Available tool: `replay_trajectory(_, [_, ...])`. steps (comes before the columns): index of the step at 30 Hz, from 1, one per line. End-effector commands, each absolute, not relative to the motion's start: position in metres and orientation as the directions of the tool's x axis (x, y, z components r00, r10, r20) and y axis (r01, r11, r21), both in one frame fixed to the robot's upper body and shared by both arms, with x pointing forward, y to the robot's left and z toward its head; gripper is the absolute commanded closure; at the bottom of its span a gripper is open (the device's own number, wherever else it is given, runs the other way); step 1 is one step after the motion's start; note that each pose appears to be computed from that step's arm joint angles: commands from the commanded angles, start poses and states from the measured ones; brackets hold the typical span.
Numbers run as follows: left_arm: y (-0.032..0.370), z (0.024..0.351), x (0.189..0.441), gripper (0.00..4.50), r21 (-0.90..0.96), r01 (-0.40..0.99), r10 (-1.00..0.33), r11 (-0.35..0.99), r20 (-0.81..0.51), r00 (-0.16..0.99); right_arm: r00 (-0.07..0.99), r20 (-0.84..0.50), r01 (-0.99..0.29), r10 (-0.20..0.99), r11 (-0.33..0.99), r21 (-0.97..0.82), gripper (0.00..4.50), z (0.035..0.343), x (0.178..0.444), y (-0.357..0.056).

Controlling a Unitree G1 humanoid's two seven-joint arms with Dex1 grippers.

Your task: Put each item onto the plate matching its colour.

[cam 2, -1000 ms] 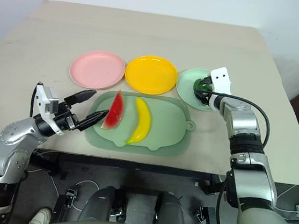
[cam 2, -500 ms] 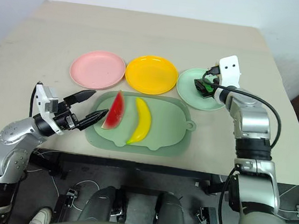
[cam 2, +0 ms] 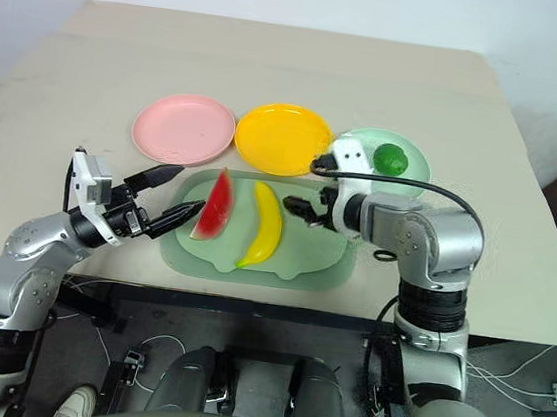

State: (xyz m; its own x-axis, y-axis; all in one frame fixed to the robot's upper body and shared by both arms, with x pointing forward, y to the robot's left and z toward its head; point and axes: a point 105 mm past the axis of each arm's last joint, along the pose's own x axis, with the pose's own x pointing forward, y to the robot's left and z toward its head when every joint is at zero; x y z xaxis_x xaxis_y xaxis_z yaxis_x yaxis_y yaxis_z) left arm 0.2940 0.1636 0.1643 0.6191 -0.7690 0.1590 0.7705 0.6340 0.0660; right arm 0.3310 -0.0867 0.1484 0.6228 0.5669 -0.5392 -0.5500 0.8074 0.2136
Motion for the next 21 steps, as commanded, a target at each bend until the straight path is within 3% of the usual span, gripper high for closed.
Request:
replay_trajectory(1, [0.159,0.173,0.295,0.0,0.104,0.781,-0.783,0.616,0.187,0.593,0.618,-0.535,-0.575,0.575,0.796,0.192,0.04,0.154,0.329,-0.075])
replay_trajectory(13, [0.155,0.173,0.299,0.0,0.107,0.791,-0.794,0.602,0.186,0.579,0.549,-0.585,-0.6,0.596,0.769,0.22,0.04,0.143,0.328,-0.043])
replay_trajectory(21, [0.156,0.172,0.3,0.0,0.108,0.789,-0.792,0.605,0.183,0.582,0.577,-0.674,-0.594,0.462,0.803,0.042,0.04,0.13,0.332,-0.042])
